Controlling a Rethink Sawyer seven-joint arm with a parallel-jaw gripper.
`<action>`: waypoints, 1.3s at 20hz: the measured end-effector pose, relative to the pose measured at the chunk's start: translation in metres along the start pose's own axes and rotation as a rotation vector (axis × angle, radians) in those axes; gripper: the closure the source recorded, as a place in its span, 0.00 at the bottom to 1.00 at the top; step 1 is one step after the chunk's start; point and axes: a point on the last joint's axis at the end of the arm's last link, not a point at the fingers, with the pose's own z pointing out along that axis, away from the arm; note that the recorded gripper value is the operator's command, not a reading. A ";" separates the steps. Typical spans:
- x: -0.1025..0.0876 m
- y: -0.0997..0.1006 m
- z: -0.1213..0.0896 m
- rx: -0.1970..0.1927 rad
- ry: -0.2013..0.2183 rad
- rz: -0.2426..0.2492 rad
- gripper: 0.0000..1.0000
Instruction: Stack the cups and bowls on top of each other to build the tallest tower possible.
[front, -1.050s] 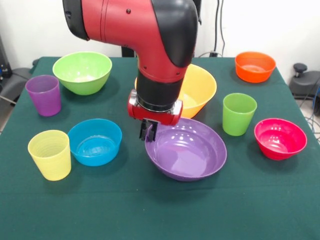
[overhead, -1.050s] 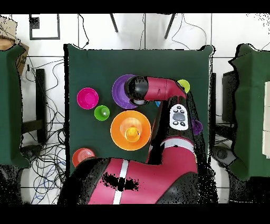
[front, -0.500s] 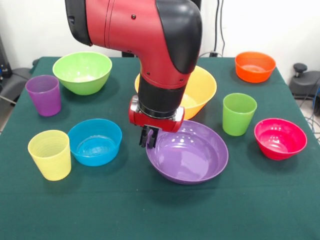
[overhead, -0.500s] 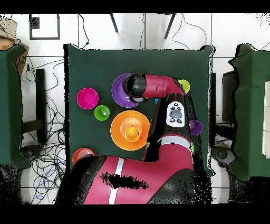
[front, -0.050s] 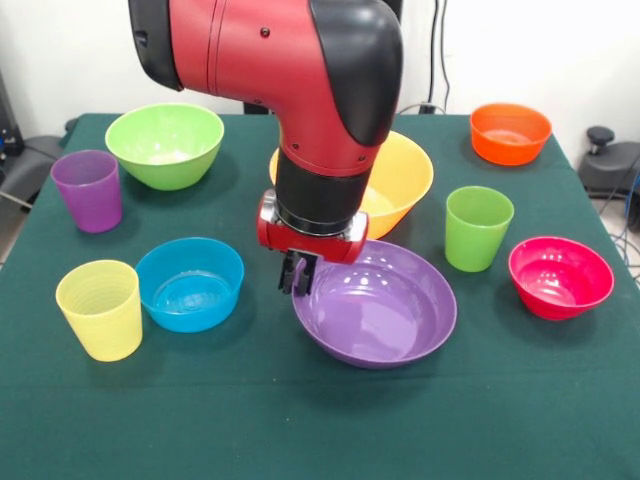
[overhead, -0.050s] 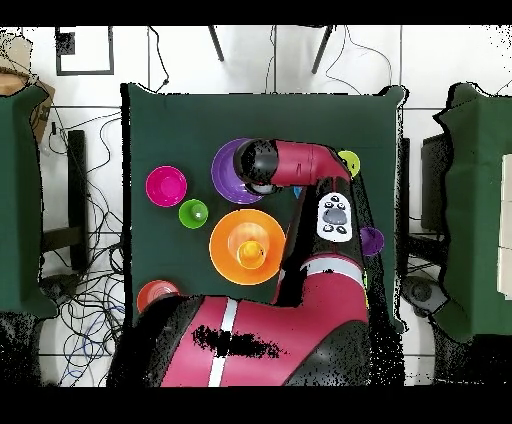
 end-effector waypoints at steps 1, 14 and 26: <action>0.000 0.000 0.000 -0.001 0.001 0.001 1.00; 0.010 -0.006 0.007 -0.020 0.011 0.015 1.00; 0.011 -0.006 0.006 -0.023 -0.004 0.015 0.00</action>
